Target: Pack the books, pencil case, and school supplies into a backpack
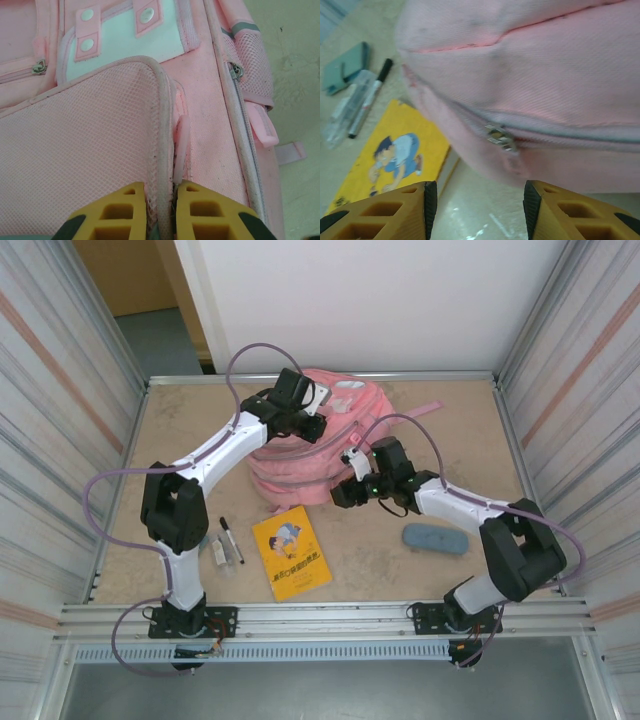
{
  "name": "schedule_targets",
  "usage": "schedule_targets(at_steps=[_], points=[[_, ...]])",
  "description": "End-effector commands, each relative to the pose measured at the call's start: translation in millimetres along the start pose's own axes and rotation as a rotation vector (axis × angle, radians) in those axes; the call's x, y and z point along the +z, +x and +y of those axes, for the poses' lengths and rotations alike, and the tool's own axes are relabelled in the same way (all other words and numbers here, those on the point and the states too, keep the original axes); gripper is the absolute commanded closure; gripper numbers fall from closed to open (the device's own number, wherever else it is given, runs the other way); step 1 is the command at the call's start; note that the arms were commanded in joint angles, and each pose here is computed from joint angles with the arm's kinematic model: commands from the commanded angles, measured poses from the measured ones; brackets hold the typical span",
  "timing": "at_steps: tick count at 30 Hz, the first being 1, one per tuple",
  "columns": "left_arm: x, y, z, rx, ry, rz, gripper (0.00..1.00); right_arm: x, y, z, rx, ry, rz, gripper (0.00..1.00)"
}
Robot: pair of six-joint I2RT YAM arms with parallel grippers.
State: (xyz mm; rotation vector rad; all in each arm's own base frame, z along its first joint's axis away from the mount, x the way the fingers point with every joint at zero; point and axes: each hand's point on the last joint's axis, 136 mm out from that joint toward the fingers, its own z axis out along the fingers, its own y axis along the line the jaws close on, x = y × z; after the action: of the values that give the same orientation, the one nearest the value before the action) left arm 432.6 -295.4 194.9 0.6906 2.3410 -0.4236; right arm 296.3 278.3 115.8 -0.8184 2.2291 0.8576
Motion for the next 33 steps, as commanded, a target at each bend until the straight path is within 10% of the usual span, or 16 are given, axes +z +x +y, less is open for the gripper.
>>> schedule_targets(at_steps=[1, 4, 8, 15, 26, 33], points=[[-29, -39, -8, -0.018, 0.039, -0.146, 1.0, 8, -21, -11, -0.069, 0.084, -0.059, 0.51], [-30, -38, -9, -0.019, 0.041, -0.147, 1.0, 16, -28, -12, -0.102, 0.109, -0.076, 0.56], [-30, -38, -9, -0.041, 0.049, -0.147, 1.0, 24, -30, 4, -0.131, 0.062, -0.062, 0.87], [-15, -38, -9, -0.105, 0.047, -0.152, 1.0, 31, -14, 42, -0.13, -0.035, -0.005, 0.99], [24, -41, -22, -0.144, 0.047, -0.164, 1.0, 64, -25, 91, -0.026, -0.141, -0.043, 0.93], [33, -38, -25, -0.119, 0.08, -0.153, 0.92, 61, -8, 62, 0.047, 0.008, -0.067, 0.67]])
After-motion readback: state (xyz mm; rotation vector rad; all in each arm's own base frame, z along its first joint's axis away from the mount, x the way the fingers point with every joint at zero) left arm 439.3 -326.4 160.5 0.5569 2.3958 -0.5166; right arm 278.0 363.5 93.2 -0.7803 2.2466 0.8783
